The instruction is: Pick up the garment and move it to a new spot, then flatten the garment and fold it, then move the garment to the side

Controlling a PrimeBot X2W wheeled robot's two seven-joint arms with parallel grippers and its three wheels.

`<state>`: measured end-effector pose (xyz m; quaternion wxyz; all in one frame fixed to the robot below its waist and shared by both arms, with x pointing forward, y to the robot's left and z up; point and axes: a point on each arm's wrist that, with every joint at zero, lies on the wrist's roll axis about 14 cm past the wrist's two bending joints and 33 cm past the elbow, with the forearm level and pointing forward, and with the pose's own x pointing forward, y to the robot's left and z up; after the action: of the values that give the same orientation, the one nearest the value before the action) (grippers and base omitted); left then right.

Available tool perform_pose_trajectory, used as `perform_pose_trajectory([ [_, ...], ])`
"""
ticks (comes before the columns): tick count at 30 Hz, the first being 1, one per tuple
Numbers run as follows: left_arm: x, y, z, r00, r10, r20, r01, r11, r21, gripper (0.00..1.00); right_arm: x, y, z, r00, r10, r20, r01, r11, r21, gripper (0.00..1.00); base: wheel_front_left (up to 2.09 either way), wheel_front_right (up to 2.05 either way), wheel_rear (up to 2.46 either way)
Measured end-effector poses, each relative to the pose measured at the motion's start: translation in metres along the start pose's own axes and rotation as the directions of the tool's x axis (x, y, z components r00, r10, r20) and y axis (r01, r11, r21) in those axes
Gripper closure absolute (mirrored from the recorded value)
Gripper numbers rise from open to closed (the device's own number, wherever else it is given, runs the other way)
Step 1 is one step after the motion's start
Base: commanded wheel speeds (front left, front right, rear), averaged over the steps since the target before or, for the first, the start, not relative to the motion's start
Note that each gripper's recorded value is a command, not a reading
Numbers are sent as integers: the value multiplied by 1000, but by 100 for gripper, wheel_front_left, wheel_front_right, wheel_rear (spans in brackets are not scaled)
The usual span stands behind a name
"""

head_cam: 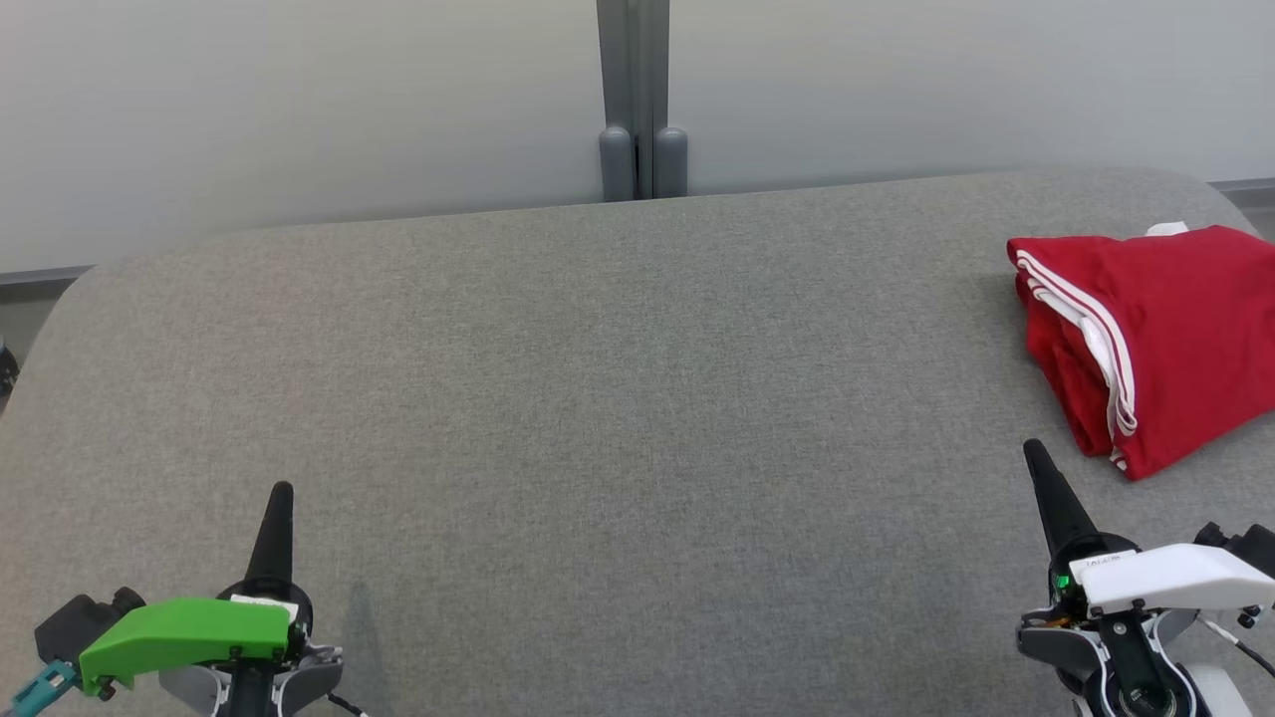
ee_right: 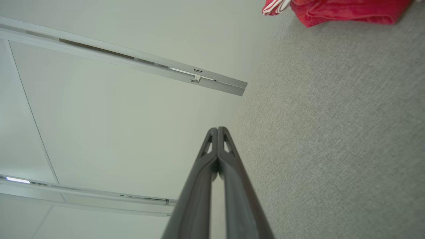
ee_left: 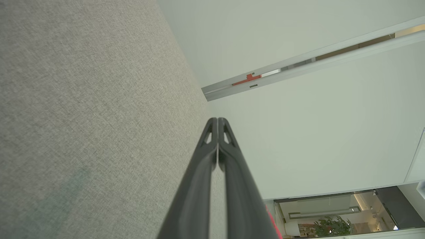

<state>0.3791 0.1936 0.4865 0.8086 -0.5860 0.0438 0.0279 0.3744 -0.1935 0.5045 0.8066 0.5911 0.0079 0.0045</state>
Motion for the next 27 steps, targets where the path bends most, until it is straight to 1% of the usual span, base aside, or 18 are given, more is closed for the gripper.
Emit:
perform_pose_trajectory([
  [14, 3, -7, 5, 999, -31, 9, 32, 992, -120, 100, 6, 1, 2, 1000, 0, 5, 0, 993, 115, 100, 0, 0, 0],
  [27, 5, -13, 9, 998, -58, 20, 62, 975, -214, 100, 11, 1, 5, 1000, -1, 12, -2, 978, 209, 100, 0, 0, 0],
])
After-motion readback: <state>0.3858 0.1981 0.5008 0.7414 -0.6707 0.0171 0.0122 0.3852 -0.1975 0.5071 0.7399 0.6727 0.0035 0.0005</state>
